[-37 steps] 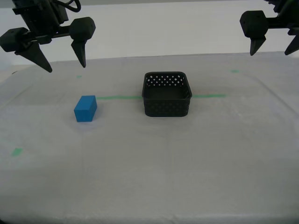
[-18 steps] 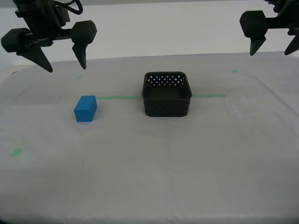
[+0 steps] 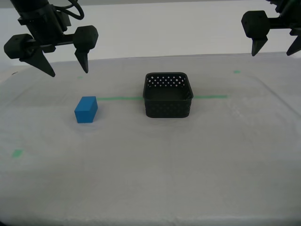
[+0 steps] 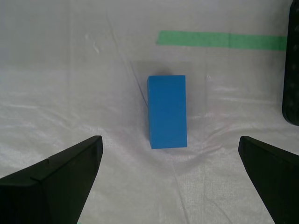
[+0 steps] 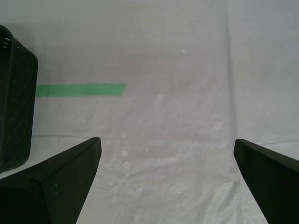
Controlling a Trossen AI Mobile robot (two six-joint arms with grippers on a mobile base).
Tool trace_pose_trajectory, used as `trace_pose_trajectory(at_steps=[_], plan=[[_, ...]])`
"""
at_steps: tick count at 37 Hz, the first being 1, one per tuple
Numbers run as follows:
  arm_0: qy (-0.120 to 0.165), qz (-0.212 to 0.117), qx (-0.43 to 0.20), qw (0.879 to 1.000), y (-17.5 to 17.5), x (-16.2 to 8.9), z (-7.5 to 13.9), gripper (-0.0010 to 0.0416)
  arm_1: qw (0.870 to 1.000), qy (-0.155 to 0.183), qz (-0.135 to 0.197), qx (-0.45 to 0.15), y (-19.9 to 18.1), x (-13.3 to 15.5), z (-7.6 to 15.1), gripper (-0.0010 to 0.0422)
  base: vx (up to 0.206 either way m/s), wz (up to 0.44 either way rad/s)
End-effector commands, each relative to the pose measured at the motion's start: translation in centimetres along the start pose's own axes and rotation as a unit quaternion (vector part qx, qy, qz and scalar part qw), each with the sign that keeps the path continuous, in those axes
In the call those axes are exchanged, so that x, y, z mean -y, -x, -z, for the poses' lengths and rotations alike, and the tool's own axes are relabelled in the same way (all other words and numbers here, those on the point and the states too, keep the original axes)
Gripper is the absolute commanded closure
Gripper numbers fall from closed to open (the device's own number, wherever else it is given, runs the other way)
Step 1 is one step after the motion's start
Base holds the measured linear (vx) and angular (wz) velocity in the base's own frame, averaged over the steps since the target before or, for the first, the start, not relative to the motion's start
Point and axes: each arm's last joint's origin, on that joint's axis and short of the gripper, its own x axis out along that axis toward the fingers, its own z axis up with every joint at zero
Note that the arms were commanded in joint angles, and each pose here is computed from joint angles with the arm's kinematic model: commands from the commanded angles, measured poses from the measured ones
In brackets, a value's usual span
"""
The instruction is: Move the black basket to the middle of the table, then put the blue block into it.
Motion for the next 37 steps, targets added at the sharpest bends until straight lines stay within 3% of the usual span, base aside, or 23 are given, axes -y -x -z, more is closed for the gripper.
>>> trace_pose_trajectory(at_steps=[1,8,18,37], plan=[[0.000,0.001,0.001,1.000,0.0,0.0,0.0,0.0007,1.000,0.000,0.000,0.001,0.0,0.0,0.0,0.0011,0.000,0.000],[0.000,0.001,0.001,1.000,0.0,0.0,0.0,0.0007,1.000,-0.005,0.002,0.004,-0.6,0.0,0.1,0.0011,0.000,0.000],[0.000,0.001,0.002,1.000,0.0,0.0,0.0,0.0007,0.998,-0.006,0.012,-0.055,-4.6,0.3,0.2,0.0011,0.000,0.000],[0.000,0.001,0.002,1.000,0.0,0.0,-0.1,0.0007,0.996,-0.007,0.008,-0.090,-9.0,0.7,-0.2,0.0011,0.000,0.000]])
